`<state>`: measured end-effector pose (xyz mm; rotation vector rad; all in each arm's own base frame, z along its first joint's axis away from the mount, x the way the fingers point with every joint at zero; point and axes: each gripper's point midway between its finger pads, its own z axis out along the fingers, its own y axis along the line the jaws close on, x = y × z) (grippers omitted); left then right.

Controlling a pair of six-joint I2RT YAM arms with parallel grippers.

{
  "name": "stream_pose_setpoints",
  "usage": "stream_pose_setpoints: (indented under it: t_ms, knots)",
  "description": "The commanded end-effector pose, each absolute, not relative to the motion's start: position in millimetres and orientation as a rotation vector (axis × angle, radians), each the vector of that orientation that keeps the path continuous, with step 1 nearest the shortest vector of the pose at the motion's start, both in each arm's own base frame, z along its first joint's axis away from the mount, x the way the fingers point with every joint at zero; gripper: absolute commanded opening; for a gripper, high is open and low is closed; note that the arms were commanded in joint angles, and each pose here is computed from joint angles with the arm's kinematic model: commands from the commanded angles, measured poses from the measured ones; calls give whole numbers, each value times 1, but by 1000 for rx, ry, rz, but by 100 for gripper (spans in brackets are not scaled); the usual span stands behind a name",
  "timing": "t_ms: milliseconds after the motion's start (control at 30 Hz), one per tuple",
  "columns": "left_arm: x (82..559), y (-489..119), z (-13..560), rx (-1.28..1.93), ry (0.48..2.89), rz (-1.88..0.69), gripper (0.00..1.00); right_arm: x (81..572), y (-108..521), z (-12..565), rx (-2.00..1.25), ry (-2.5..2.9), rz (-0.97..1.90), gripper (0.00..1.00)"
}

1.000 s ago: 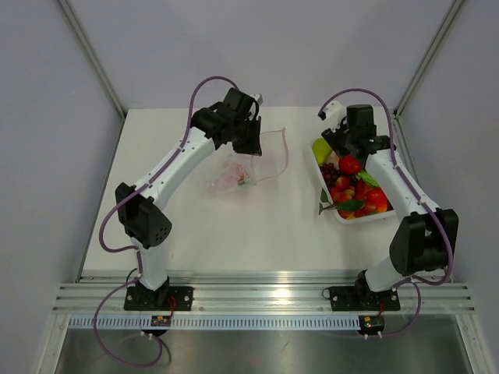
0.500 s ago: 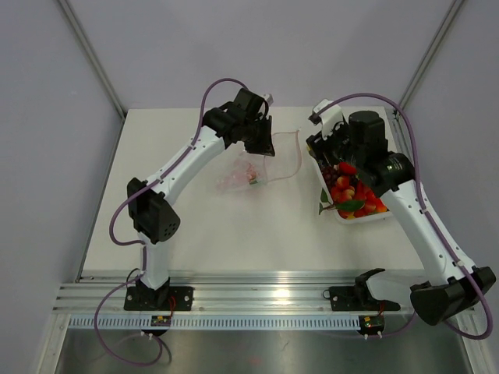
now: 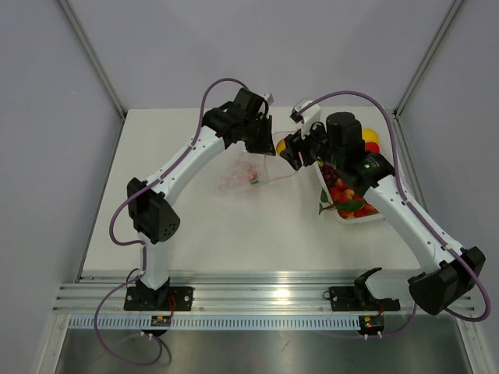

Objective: Place the food in the zip-top bag and seal the zipper
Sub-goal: Place the fake fruit in the zipper food storage bag.

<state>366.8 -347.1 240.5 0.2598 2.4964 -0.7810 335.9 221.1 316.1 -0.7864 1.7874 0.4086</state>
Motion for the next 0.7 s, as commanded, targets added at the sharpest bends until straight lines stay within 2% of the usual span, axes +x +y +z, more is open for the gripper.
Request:
stream_pose_setpoints:
  t_ms: [0,33,100,167,267,433,567,633,667]
  knots:
    - [358,-348,276,286,2409,-862,0,349,237,319,-734,1748,461,52]
    - [357,-348,279,288,2403,-867,0,352,238,313,-731,1768,461,69]
    - [357,-347,282,290,2396,-867,0,353,238,312,-726,1781,453,76]
    - [357,-345,285,291,2390,-868,0,354,234,317,-701,1773,435,90]
    - [357,-343,290,290,2382,-876,0,356,224,329,-652,1740,385,99]
    - [362,-336,295,274,2372,-883,0,354,205,351,-544,1711,327,99]
    - [367,-322,296,245,2370,-874,0,373,149,353,-195,1843,160,100]
    - [367,-315,300,240,2358,-865,0,377,125,313,-106,2050,95,99]
    - [366,-313,301,241,2355,-861,0,383,106,315,3,2088,88,99]
